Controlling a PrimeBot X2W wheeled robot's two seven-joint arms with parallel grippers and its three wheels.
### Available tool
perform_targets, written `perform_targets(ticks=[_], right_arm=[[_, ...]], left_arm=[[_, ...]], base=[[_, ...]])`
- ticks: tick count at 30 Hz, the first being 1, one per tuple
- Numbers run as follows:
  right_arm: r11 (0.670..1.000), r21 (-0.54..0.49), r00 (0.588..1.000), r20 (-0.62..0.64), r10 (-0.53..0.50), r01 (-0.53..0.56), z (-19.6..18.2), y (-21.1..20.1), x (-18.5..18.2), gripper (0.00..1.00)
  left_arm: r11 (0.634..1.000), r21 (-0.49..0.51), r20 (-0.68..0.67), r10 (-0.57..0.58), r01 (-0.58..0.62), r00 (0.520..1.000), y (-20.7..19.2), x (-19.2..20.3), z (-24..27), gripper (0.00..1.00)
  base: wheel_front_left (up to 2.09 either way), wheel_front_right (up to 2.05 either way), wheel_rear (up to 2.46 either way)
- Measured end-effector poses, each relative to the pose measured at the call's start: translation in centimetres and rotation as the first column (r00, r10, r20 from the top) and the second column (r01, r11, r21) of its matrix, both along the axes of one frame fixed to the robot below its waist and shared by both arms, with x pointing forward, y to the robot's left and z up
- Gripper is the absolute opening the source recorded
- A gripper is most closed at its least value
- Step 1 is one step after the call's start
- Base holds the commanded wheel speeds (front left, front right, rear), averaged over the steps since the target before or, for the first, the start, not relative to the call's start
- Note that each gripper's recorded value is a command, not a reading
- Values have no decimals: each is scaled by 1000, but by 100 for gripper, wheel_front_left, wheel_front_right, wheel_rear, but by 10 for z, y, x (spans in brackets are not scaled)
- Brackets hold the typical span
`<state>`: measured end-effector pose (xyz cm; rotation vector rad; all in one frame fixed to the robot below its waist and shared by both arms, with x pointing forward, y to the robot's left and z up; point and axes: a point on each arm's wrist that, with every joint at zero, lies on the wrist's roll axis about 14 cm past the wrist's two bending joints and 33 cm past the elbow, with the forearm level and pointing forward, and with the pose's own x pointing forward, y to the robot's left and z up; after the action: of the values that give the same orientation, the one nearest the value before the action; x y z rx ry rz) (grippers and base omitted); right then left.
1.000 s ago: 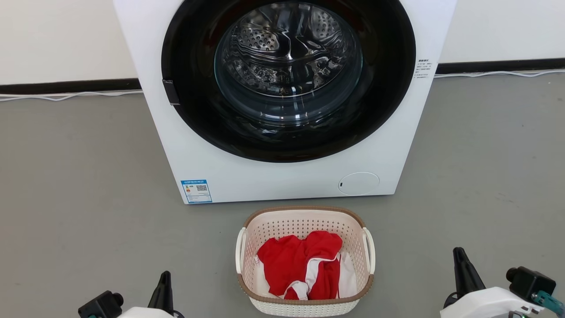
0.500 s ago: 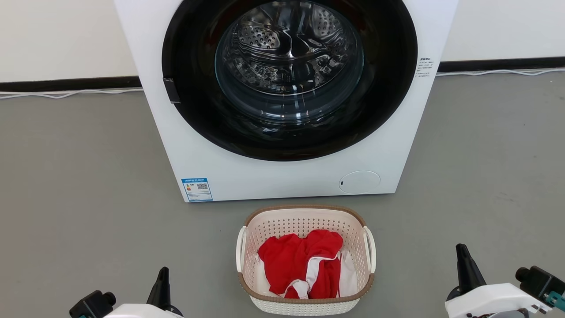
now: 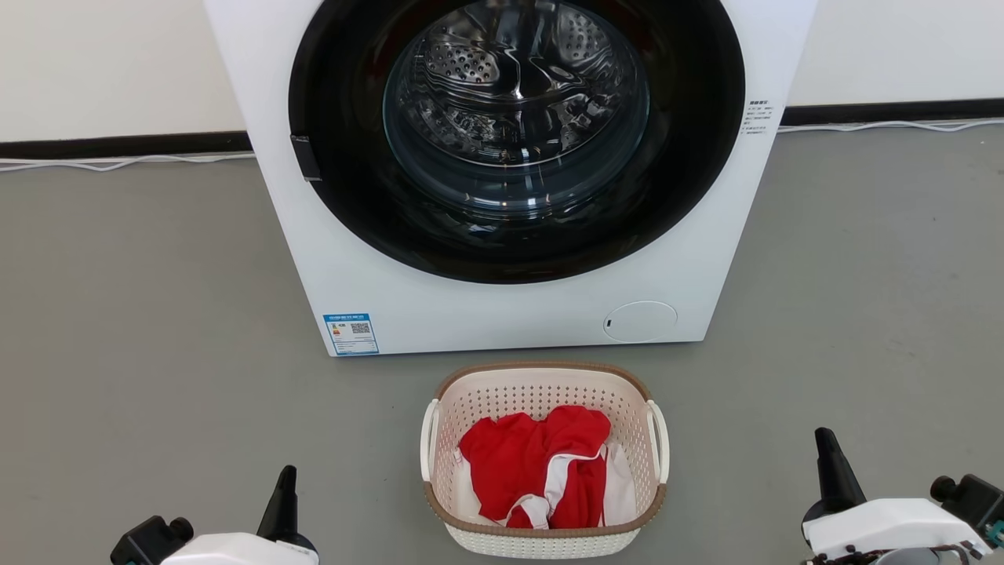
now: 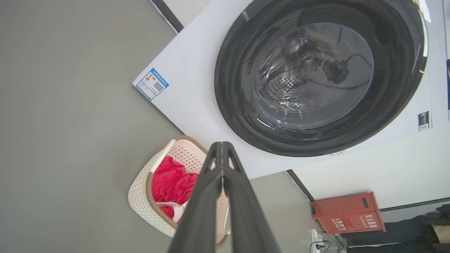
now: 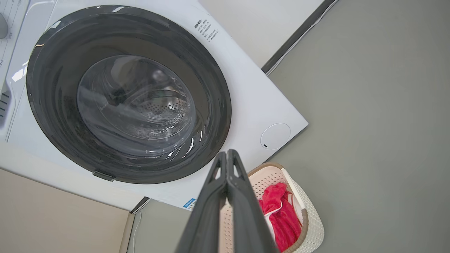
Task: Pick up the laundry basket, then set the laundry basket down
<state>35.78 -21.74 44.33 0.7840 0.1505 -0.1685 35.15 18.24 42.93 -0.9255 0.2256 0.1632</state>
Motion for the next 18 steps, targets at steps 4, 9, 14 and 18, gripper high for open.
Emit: perform_targets(ticks=[4,9,14,18], right_arm=[[999,48,1000,9,-10,10,2,0,1,0],[994,109,1000,19,-24,21,5,0,3,0],[985,169,999,24,-32,27,6,1,4,0],[973,228,999,34,-40,32,9,1,5,0]], left_arm=[[999,-42,-3,6,-6,1000,0,0,0,0],[995,-95,9,16,-16,1000,1,2,3,0],[989,-145,22,24,-20,999,1,6,9,0],[981,-191,29,27,-21,999,0,7,11,0]], base=[[0,0,0],[0,0,0],[0,0,0],[0,0,0]])
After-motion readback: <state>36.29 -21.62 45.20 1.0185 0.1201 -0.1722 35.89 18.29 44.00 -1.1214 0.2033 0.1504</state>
